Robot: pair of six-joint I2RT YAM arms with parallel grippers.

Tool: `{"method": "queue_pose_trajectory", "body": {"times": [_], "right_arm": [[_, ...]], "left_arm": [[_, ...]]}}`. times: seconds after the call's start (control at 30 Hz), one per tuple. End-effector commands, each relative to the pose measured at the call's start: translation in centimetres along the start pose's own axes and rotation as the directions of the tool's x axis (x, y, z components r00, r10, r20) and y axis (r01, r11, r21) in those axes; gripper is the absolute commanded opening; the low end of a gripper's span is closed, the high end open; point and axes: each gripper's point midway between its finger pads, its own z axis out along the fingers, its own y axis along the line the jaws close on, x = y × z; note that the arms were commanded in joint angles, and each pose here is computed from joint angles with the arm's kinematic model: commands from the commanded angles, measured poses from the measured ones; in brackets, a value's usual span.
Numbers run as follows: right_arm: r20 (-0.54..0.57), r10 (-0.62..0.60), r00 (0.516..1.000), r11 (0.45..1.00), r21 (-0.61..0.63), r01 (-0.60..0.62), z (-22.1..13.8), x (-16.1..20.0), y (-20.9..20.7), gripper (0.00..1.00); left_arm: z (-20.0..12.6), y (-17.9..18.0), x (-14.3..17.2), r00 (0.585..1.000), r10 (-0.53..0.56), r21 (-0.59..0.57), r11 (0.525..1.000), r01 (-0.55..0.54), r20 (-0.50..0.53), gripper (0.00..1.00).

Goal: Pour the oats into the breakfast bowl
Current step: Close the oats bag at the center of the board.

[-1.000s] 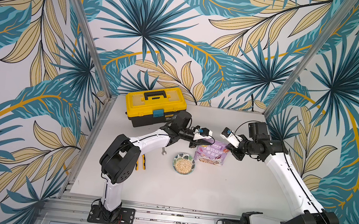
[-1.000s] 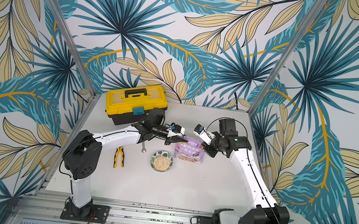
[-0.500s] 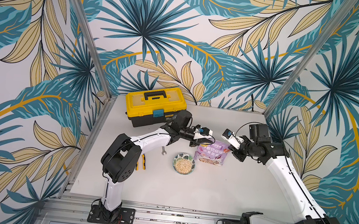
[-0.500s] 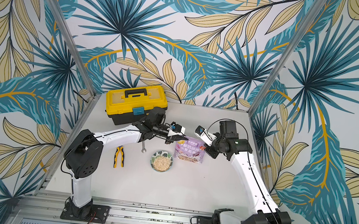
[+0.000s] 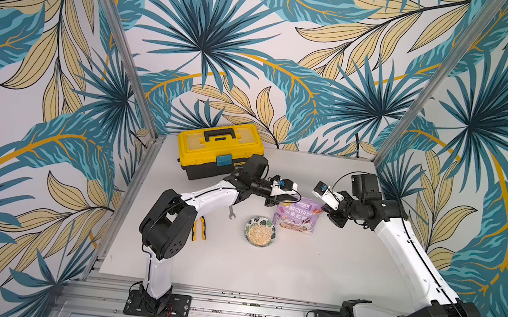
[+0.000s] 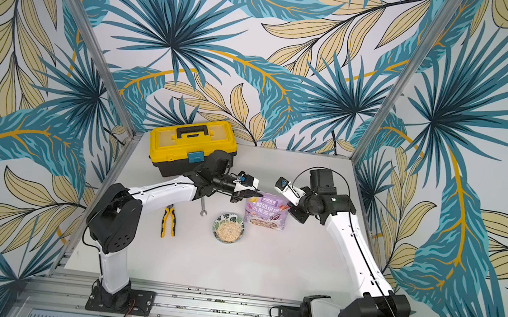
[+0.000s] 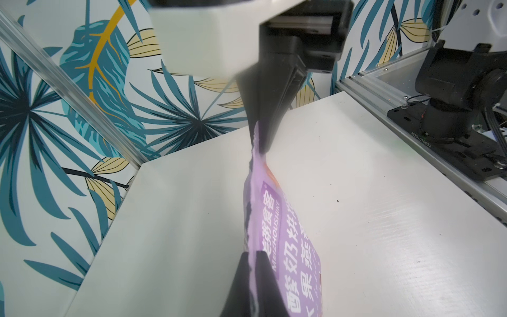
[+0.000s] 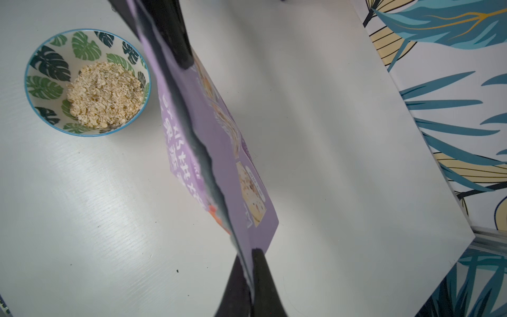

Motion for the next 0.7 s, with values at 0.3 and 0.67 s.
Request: {"method": "queue_pose_trajectory", "body": {"times": [0.3, 0.67], "right_arm": [[0.09, -0.063, 0.994, 0.995, -0.071, 0.07, 1.0, -4.6, 1.0, 0.61], [0.053, -0.098, 0.994, 0.989, -0.102, 0.103, 2.6, -5.1, 1.3, 0.0]], "left_arm": [[-2.4, 0.4, 0.0, 1.0, -0.025, -0.044, 0.999, 0.024, -0.02, 0.28], [-2.4, 0.6, -0.7, 1.0, -0.021, -0.038, 0.999, 0.022, 0.012, 0.0]]}}
